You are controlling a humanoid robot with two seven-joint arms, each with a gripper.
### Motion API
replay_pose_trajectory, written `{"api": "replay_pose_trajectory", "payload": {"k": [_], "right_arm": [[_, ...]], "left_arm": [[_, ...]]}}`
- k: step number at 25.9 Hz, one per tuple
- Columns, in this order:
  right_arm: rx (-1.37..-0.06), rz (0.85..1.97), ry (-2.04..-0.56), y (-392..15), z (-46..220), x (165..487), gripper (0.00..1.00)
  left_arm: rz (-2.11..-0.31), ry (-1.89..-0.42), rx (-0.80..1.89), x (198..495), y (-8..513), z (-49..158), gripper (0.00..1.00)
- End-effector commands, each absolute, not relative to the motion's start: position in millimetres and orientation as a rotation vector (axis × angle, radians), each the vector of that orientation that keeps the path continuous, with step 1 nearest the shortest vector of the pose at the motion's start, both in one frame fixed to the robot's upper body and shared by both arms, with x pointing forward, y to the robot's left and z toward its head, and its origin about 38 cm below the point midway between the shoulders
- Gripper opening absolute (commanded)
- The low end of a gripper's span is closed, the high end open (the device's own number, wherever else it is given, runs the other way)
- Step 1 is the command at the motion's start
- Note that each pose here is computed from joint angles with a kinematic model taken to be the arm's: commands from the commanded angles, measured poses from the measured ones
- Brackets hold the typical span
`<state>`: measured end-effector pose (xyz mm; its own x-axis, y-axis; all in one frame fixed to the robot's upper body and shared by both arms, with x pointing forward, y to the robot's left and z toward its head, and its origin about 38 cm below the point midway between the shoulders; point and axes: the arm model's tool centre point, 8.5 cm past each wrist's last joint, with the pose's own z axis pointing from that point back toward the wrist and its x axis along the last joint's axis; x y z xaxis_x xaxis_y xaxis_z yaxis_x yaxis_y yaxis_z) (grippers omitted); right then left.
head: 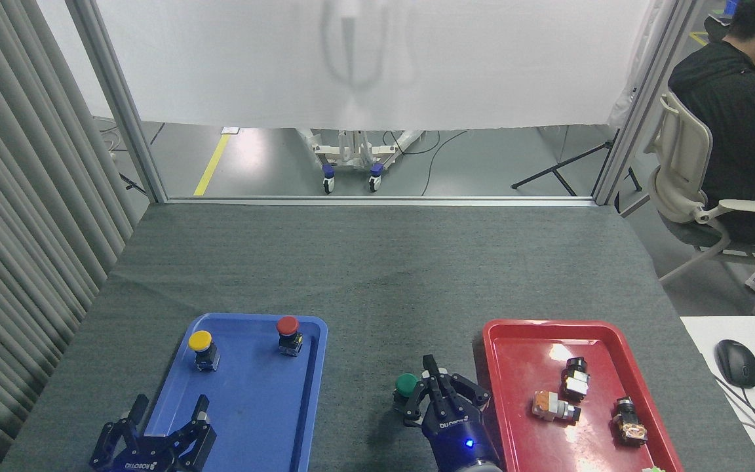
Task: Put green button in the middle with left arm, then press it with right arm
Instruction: 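Press down on the green button with the right hand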
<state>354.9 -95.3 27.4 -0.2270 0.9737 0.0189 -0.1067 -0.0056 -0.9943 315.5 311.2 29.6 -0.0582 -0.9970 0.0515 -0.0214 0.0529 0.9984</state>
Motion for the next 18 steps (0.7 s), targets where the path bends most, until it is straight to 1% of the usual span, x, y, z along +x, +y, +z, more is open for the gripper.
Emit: {"api": "replay_pose_trajectory", "payload": {"k": [1,7,11,15,18], "right_arm": [[-0.977,1.447,-1.274,-87.2,15.9,355.9,0.0],[-0.939,1.475,-1.235,-84.7,-0.4,352.1,0.0],[-0.9,1.509,-1.212,-77.8,-14.4,346.2,0.0],[-0.897,1.511,-1.216,-76.3,-14.2,346.2,0.0],[-0.899,1.506,-1.219,-76.4,-12.7,346.7,0.0]], "left_arm": [[-1.198,-1.305,1.172,320.1,310.0,35.2,1.0],[-1.193,-1.357,1.212,341.5,309.6,54.7,1.0],[-1.208,-1.355,1.237,345.2,316.8,60.8,1.0],[-1.232,-1.371,1.27,350.1,324.0,73.1,1.0],[-1.254,-1.379,1.26,348.4,325.0,72.1,1.0]]}}
